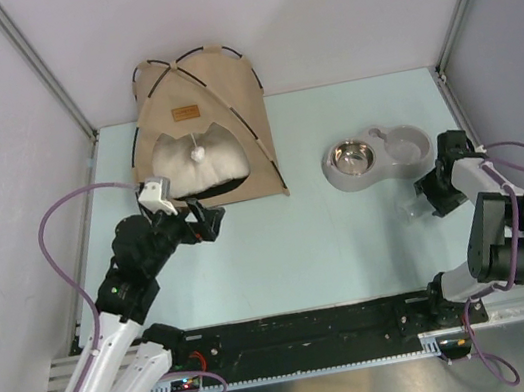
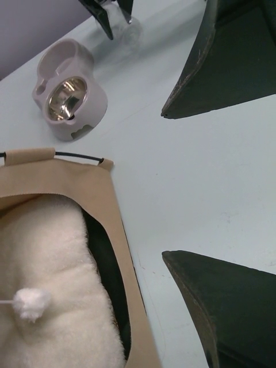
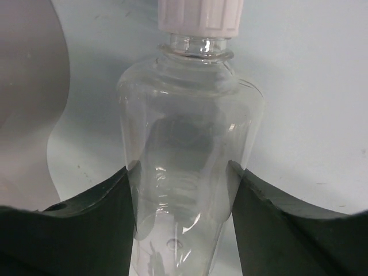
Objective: Set up the pet tent
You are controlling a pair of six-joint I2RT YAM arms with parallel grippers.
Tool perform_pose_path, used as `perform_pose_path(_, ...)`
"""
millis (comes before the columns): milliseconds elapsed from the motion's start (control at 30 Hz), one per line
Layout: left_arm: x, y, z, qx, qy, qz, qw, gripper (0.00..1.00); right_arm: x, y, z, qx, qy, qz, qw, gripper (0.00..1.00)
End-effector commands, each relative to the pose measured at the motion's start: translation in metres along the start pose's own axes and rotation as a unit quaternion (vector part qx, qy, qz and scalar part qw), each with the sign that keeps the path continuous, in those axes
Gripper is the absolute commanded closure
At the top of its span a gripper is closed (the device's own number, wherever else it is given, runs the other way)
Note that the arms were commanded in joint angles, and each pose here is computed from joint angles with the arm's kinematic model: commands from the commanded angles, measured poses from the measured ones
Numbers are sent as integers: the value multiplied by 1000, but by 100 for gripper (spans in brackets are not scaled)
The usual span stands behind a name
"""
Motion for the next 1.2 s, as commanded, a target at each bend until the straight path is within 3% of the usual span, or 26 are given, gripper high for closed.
perform_pose_path(0,1,-18,5,2,-13,-46,999,0,-14,18,-14,-8,40,51,998,46)
perform_pose_path(300,9,-52,7,-1,-15,-108,994,0,-88,39,-65,-48,86,156,983,46)
perform_pose_path(533,18,-107,13,16,-8,-202,979,0,-162,69,-102,-71,75,306,946,46)
perform_pose_path(733,33,-166,27,22,11,-274,961,0,-234,116,-115,-90,47,472,876,45)
perform_pose_path(900,41,-194,43,19,15,-303,953,0,-286,139,-134,-158,55,565,808,44)
perform_pose_path(1000,41,-199,51,17,8,-308,951,0,-310,143,-149,-222,74,622,747,43)
perform_pose_path(1167,38,-174,80,-17,-14,-253,967,0,-328,131,-178,-362,125,662,644,42)
Point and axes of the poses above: each gripper's point midway between its finger pads, its own x axis out along the fingers, its own y axis along the line the jaws close on, z = x × y, the point moved 3 cm from there along -x, back along the fingers, and after that the axes turned 1 degree about x, right-handed, at the moved point
